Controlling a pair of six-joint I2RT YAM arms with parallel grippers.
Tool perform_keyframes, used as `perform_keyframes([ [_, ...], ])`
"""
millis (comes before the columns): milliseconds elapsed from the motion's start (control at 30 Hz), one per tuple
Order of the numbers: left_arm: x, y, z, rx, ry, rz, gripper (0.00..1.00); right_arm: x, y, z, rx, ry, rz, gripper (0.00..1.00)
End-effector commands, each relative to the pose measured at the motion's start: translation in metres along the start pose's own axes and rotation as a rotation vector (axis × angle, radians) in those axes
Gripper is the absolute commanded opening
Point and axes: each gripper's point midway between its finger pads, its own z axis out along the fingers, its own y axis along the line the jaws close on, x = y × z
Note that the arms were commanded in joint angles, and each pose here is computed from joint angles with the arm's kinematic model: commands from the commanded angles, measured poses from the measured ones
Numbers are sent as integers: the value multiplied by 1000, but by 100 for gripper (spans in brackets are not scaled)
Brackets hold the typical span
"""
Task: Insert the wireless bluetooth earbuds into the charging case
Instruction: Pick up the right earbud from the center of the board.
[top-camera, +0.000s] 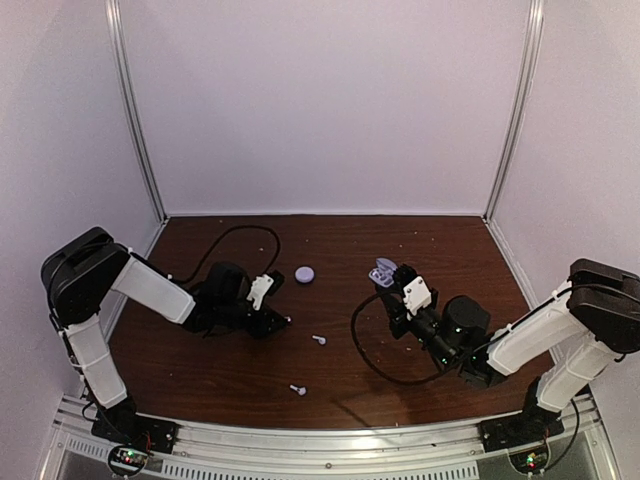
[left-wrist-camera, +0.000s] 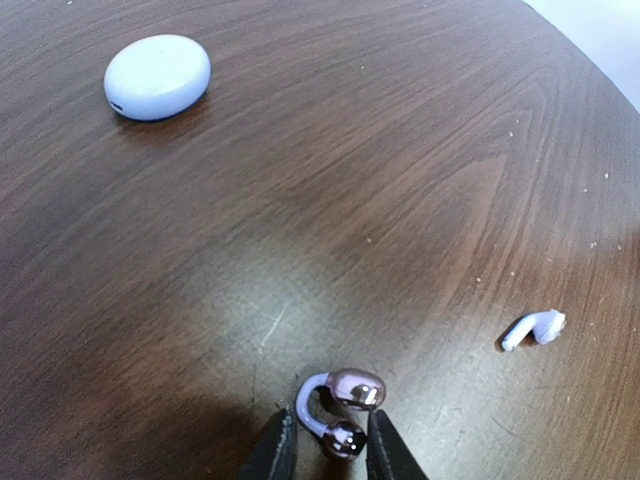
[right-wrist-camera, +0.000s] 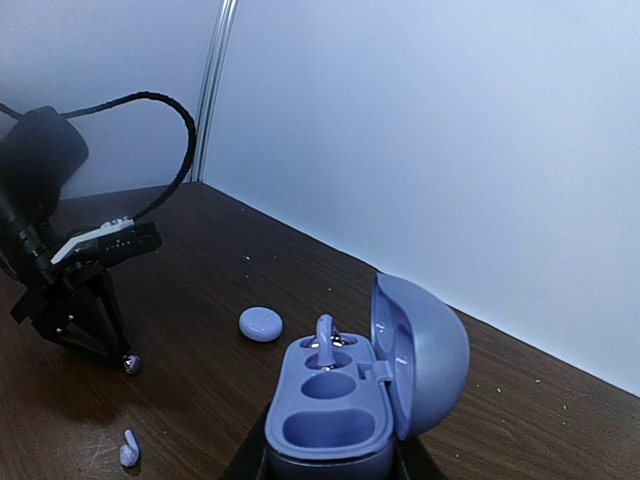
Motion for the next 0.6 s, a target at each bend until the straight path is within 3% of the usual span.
perform_keyframes([
  [0, -1, 3, 6, 6, 7, 27, 25, -7, -4, -2, 6, -24, 24, 0],
  [567, 1, 14, 6, -151, 67, 95, 9, -6, -3, 0, 5, -20, 24, 0],
])
